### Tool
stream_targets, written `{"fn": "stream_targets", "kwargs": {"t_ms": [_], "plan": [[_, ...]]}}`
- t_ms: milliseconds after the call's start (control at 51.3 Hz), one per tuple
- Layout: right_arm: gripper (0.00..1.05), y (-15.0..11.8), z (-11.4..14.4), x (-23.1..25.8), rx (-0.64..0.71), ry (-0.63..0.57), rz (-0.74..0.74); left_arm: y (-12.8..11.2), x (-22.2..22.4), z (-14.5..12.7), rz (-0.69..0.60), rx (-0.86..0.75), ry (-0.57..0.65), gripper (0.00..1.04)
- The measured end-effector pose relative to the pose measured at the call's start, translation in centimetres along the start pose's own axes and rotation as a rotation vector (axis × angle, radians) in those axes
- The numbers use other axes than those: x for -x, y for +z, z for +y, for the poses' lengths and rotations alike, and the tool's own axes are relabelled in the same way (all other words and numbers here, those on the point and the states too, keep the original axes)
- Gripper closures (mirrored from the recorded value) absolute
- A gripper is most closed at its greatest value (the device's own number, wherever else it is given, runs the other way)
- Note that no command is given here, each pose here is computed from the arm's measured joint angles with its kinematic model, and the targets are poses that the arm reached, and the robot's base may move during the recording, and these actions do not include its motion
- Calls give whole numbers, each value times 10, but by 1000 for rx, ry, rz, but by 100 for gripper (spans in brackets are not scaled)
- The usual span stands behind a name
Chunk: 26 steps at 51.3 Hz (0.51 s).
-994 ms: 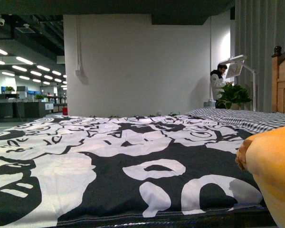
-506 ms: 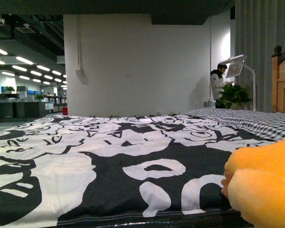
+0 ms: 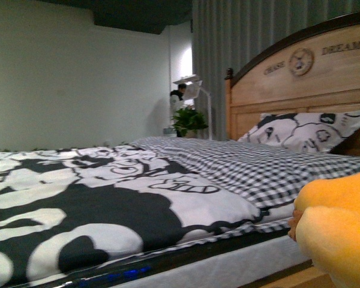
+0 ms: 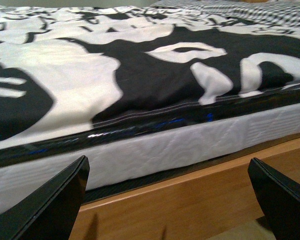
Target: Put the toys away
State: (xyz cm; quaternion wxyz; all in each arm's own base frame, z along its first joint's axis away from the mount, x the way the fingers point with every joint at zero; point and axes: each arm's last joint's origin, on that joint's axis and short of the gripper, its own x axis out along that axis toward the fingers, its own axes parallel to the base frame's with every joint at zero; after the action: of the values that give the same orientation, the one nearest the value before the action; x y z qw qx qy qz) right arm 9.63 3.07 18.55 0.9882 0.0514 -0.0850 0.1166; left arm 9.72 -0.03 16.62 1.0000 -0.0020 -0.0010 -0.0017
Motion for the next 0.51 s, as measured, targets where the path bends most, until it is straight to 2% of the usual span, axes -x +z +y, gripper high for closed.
{"fn": "stream_targets", "kwargs": {"t_ms": [506], "plan": [[97,0,0,0,0,4,-1,0,0,0,-2,0,1,6]]}}
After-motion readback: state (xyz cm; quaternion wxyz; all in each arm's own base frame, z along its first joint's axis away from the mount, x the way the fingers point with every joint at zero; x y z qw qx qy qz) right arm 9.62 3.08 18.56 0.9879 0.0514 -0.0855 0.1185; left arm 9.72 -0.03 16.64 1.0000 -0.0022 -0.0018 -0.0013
